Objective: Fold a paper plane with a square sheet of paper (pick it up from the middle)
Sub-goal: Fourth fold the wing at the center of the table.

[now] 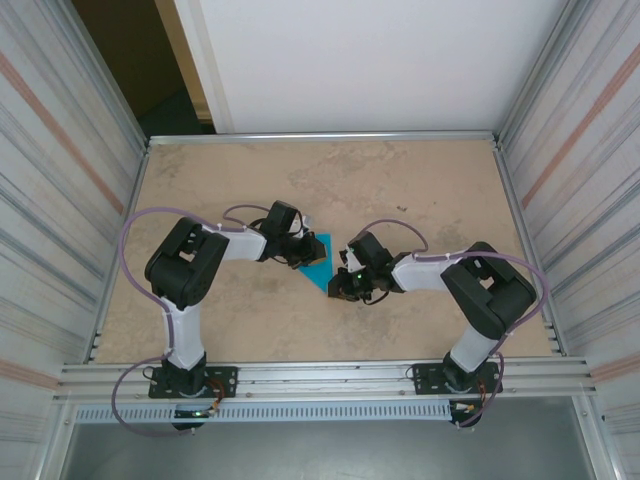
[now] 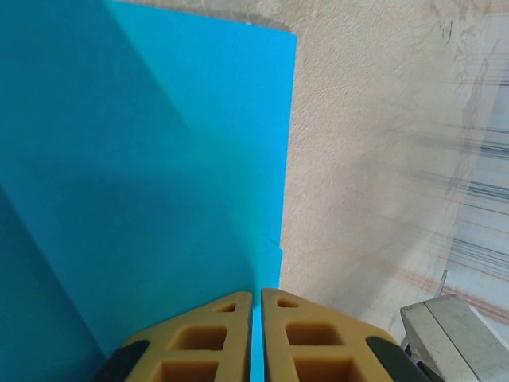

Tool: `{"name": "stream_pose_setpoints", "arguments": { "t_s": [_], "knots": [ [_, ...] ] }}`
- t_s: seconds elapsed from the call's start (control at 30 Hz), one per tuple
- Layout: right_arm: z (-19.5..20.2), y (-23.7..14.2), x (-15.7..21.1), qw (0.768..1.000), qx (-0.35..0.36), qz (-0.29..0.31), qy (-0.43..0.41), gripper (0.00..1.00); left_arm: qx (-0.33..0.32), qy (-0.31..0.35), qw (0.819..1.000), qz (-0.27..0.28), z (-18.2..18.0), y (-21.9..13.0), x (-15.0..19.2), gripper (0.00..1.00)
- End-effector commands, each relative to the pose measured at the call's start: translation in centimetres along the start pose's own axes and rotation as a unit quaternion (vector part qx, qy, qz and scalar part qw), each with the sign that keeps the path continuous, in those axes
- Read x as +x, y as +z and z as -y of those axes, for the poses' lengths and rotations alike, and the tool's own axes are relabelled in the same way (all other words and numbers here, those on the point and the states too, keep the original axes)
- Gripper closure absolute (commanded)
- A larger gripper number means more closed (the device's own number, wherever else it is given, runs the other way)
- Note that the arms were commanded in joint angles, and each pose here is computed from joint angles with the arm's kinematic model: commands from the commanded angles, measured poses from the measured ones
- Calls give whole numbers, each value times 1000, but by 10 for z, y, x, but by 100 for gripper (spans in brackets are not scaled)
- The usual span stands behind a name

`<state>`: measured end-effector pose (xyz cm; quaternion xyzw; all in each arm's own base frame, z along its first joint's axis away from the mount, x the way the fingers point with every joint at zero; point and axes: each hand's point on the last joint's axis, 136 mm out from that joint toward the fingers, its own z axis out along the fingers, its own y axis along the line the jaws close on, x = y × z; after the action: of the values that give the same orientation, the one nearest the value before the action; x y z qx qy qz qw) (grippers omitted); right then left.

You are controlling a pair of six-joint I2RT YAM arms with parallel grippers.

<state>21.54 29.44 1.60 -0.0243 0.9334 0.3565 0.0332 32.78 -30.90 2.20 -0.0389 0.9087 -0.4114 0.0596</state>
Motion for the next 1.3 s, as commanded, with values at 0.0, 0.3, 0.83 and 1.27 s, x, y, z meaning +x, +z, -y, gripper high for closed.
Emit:
{"name": "stream_pose_setpoints", "arguments": {
  "t_s": [0.0,0.3,0.83,1.27],
  "knots": [
    [11,3,10,1000,22,-15,6,86,-33,-8,999,-8,-21,5,4,88],
    [-25,-40,-29,996,11,81,-36,84,-27,-6,1000,-6,-18,3,2,88],
    [-14,0,-44,997,44,50,-29,91,-13,2,1000,-8,-8,2,2,88],
    [38,13,-14,993,119,-2,2,97,28,77,996,20,34,-29,-7,86]
  ]
}}
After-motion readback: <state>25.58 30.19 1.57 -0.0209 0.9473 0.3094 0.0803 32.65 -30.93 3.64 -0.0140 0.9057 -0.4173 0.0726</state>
